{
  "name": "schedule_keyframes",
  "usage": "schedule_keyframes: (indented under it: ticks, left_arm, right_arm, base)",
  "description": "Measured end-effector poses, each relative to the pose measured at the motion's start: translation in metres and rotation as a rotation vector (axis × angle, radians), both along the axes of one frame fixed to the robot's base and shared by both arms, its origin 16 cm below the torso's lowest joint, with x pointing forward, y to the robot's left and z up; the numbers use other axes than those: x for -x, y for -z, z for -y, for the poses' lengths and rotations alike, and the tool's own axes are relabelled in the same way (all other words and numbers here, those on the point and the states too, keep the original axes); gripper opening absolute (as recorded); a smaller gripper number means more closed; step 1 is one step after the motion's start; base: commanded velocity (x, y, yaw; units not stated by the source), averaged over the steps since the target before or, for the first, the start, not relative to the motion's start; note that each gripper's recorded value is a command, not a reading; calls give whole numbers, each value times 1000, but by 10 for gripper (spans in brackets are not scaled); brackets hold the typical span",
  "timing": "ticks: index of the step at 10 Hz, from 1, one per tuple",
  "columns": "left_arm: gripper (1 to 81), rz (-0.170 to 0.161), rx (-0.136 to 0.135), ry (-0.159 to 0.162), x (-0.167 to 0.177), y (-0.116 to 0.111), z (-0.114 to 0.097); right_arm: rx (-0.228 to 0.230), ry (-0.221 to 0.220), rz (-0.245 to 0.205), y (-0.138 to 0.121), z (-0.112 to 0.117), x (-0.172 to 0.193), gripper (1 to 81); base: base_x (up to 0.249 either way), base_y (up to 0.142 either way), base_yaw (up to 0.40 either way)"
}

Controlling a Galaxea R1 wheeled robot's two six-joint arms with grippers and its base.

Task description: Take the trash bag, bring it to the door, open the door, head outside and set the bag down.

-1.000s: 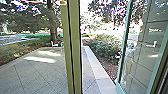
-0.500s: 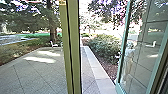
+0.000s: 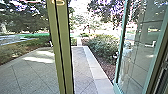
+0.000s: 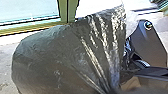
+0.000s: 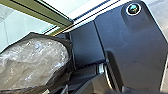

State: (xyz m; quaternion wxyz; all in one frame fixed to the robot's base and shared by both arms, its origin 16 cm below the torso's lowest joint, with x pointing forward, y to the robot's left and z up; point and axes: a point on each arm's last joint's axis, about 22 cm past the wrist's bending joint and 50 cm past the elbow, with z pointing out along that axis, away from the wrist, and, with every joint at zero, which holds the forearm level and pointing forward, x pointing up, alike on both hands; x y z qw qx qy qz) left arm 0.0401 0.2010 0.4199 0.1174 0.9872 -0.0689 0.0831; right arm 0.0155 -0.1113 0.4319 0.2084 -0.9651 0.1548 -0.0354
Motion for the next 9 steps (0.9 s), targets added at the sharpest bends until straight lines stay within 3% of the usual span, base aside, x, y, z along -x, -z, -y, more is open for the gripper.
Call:
schedule_keyframes:
  ticks: [1, 9]
  left_arm:
    - [10, 3, 0, 0, -2, 0, 0]
    - [10, 1, 1, 0, 0, 0, 1]
  right_arm:
    - [10, 1, 0, 1, 7, 0, 811]
    - [1, 1, 2, 0, 1, 0, 811]
  base:
    - [0, -121, 0]
    - [0, -135, 0]
